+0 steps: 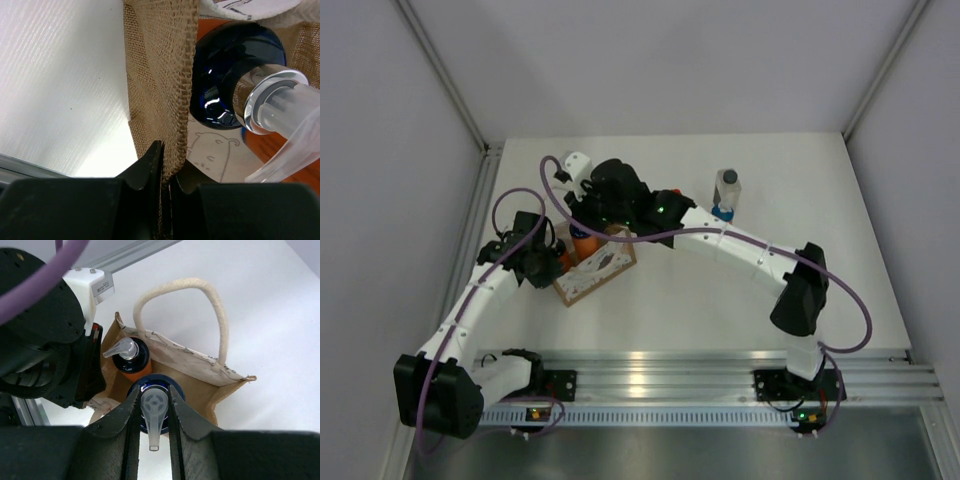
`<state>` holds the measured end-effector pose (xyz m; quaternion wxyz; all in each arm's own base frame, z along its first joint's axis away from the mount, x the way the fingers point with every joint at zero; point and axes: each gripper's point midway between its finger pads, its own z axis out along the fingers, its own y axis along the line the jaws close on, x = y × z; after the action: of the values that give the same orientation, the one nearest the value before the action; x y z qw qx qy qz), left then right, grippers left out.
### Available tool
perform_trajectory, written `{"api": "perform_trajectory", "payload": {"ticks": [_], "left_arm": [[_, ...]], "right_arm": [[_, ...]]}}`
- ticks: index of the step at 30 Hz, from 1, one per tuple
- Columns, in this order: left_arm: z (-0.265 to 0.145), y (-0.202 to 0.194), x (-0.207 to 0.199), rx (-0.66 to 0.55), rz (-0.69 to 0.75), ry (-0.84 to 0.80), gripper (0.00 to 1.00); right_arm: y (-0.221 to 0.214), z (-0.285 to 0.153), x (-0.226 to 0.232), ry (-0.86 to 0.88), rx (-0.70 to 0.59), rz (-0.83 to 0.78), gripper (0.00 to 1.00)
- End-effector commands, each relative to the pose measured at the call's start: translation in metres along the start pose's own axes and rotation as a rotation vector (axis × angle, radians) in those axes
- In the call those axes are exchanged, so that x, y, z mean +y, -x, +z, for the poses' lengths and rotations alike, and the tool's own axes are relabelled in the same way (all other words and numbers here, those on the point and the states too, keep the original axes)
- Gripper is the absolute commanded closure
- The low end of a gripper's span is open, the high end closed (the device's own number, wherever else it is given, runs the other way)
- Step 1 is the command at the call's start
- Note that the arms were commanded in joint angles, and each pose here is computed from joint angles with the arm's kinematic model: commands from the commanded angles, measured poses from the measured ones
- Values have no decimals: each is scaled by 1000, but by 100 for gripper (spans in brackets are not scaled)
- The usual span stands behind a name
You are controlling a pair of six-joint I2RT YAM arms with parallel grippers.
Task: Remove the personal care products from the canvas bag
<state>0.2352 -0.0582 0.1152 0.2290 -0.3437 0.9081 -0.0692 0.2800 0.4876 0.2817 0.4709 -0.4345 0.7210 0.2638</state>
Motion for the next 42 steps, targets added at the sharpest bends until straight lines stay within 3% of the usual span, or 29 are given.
{"api": "perform_trajectory", "payload": {"ticks": [1,12,23,30,42], "left_arm": [[-8,11,-14,-26,-28,-44,86],[-8,11,-14,-28,-28,-44,86],[-6,9,-14,-19,-28,-48,86],[-7,9,-14,-20,-19,-49,87],[-3,6,-13,-1,-13,-39,87]], "right_arm": [[110,-75,-3,-38,-281,8,100],[142,-122,-24,-96,-340,17,100],[147,-177,-81,-247,-382,59,100],[97,-185,-127,-361,-293,107,100],[46,-243,-176,-508,-300,240,100]]}}
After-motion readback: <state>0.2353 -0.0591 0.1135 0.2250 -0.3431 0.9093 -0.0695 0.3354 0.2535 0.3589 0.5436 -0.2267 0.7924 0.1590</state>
